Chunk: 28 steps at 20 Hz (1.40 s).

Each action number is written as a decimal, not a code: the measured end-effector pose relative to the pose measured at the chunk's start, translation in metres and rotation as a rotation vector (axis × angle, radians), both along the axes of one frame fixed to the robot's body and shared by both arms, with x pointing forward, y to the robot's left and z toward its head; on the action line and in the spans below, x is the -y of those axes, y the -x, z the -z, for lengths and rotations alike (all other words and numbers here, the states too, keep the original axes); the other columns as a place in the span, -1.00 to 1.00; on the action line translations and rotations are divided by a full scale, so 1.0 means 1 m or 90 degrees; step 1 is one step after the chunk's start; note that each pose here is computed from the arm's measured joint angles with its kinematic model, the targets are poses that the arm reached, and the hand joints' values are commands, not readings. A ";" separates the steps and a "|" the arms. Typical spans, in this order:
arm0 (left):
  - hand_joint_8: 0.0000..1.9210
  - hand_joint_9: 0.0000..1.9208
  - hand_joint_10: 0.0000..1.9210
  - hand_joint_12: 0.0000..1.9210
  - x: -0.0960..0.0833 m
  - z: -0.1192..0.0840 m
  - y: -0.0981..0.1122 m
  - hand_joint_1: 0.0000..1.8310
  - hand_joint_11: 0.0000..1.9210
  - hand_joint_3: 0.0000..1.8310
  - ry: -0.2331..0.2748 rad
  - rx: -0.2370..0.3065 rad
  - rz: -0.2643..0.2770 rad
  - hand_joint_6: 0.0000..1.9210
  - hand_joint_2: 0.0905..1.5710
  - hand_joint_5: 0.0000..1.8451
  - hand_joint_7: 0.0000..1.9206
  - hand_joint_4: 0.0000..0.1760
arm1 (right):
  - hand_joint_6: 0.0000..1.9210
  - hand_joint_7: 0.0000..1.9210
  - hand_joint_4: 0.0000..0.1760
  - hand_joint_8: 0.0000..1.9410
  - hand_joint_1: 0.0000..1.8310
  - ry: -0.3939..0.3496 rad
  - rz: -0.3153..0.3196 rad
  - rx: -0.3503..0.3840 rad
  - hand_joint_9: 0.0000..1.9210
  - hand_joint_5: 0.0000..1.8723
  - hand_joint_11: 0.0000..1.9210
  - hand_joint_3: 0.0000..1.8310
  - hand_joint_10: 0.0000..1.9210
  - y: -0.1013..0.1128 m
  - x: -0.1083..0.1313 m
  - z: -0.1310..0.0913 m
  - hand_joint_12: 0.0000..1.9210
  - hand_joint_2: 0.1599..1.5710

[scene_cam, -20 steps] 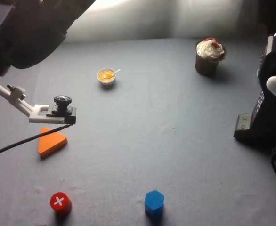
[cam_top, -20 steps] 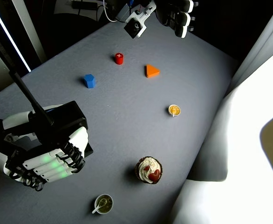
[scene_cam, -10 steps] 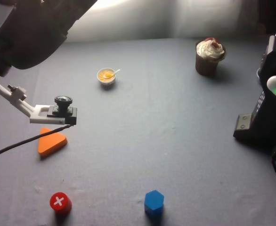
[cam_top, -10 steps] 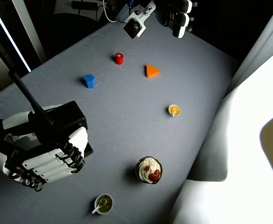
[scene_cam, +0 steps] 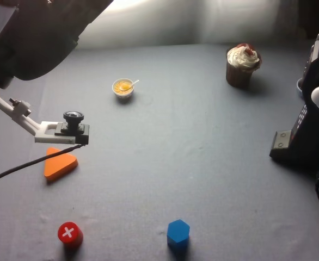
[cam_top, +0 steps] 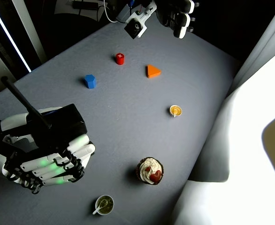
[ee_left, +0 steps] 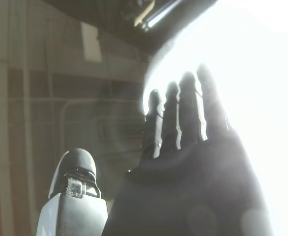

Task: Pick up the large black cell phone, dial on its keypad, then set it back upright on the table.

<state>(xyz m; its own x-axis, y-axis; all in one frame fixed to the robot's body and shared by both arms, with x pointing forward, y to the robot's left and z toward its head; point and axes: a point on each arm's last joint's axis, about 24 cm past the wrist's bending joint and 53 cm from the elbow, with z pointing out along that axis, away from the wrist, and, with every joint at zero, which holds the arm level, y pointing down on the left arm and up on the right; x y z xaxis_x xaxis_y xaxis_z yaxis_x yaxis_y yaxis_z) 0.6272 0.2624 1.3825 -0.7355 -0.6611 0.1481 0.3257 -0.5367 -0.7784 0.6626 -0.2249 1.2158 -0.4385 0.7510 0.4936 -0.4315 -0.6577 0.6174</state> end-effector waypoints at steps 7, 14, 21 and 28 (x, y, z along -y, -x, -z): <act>-1.00 -0.86 -1.00 -0.50 0.000 0.001 0.000 -1.00 -1.00 -1.00 -0.001 -0.001 0.000 -1.00 0.45 -0.79 -0.85 -0.73 | -1.00 -0.65 -1.00 -1.00 -0.07 0.005 0.003 -0.004 -0.63 -0.61 -0.99 -1.00 -1.00 -0.002 0.001 0.001 0.00 0.25; -1.00 -0.88 -1.00 -0.58 0.000 0.001 0.000 -1.00 -1.00 -1.00 0.000 -0.001 -0.001 -0.99 0.44 -0.78 -0.86 -0.72 | -1.00 -0.83 -1.00 -1.00 -0.27 0.004 0.003 -0.004 -0.81 -0.80 -1.00 -1.00 -1.00 -0.002 0.001 0.001 -0.31 0.12; -1.00 -0.89 -1.00 -0.59 0.000 0.001 0.000 -1.00 -1.00 -1.00 0.000 -0.002 -0.001 -1.00 0.45 -0.81 -0.88 -0.72 | -1.00 -1.00 -0.44 -1.00 -0.77 0.003 0.004 -0.004 -1.00 -1.00 -1.00 -1.00 -1.00 -0.002 0.001 0.001 -0.99 0.03; -1.00 -0.87 -1.00 -0.54 0.000 0.001 0.000 -1.00 -1.00 -1.00 0.000 -0.002 -0.001 -1.00 0.45 -0.78 -0.85 -0.69 | -1.00 -1.00 -0.14 -1.00 -0.84 0.001 0.002 -0.007 -1.00 -1.00 -1.00 -1.00 -1.00 -0.001 0.000 0.002 -1.00 -0.08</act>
